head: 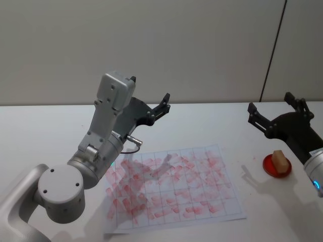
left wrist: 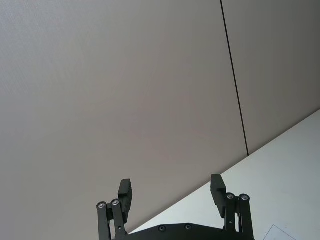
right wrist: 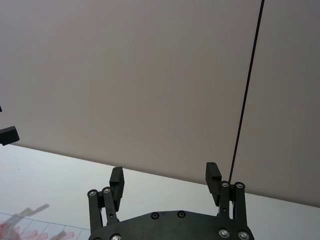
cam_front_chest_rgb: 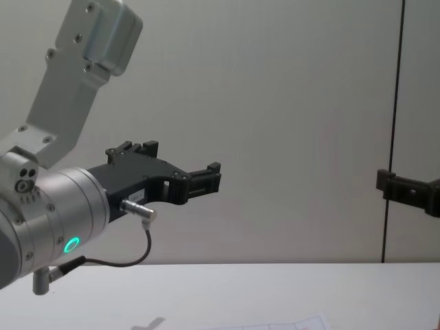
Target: Use the one hand to pick up the stamp and affix it onto the A4 paper.
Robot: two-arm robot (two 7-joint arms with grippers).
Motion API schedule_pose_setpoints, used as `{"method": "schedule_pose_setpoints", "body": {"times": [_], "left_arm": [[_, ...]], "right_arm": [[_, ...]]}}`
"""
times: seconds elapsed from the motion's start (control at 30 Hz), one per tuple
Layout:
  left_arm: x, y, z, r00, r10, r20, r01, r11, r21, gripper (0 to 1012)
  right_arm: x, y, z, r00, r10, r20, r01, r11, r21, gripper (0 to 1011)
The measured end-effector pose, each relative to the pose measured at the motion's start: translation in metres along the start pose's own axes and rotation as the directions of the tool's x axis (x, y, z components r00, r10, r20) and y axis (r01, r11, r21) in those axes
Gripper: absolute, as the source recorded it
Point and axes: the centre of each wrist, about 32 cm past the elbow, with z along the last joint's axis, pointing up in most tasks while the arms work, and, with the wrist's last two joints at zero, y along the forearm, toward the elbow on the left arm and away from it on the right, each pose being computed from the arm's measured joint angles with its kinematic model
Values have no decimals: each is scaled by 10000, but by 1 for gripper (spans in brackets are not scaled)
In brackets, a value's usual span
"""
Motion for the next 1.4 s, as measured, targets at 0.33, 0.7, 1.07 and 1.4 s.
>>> {"method": "schedule_pose_setpoints", "body": {"times": [0.33,0.7,1.07,1.4], "left_arm": [[0,0,0,10000,-1,-1,1,10000,-1,1001],[0,0,0,10000,0,0,0,10000,0,1001],[0,0,0,10000,0,-1,0,10000,0,1001],[0,0,0,10000,0,0,0,10000,0,1001]], "right_arm": [[-10,6,1,10000,-19,-7,19,10000,-24,1001],[-82,50,-1,9991,-408,-116,398,9964,-752,1001],[-118,92,-5,9938,-1070,-293,986,9730,-2086,1001],[-83,85,-26,9824,-1832,-369,1608,9292,-3329,1001]]}}
